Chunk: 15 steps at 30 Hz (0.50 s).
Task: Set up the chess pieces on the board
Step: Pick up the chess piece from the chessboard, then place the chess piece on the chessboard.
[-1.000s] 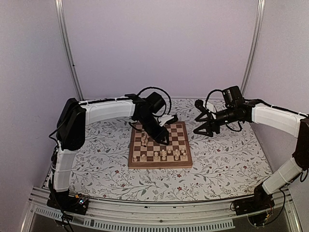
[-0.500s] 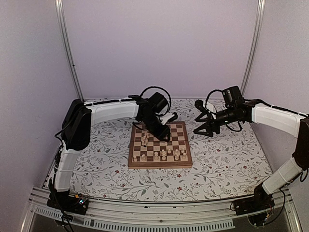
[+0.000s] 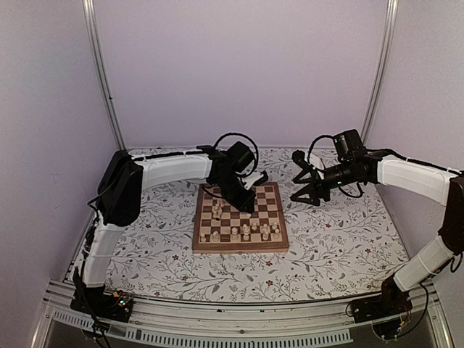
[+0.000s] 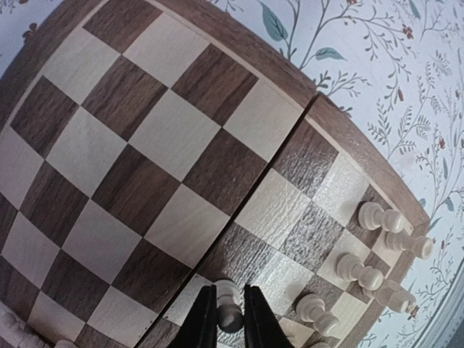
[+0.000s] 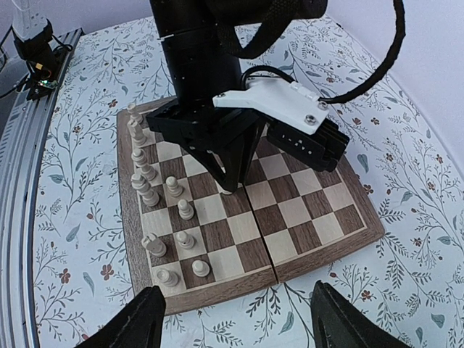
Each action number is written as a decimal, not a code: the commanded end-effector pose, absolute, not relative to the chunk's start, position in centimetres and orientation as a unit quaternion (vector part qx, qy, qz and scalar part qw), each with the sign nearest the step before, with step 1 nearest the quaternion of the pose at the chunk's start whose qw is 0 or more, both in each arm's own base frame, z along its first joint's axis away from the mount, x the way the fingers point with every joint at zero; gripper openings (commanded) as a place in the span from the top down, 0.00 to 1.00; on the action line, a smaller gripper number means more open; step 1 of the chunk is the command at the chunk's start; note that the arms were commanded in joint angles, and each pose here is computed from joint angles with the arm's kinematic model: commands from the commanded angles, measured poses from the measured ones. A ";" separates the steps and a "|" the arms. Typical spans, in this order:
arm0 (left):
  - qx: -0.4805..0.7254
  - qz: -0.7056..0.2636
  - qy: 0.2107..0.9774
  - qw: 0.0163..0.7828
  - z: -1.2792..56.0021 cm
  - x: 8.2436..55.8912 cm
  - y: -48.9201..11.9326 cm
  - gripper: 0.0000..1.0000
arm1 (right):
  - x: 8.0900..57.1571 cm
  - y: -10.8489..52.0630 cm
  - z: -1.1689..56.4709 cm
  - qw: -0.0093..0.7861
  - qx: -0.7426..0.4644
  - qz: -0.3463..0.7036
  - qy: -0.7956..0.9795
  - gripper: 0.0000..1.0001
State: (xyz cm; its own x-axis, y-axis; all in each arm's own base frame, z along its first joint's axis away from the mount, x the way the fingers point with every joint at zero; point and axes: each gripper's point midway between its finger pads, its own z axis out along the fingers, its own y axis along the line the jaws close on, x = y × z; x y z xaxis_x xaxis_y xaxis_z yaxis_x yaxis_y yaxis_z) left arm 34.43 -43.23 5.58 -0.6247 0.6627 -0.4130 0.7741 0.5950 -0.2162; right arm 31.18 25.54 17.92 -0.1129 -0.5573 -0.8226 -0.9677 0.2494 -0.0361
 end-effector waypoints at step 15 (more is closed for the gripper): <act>0.409 -0.168 0.884 0.151 8.6 31.3 -39.5 0.88 | 31.1 25.5 16.9 0.362 -0.550 0.277 0.700 0.28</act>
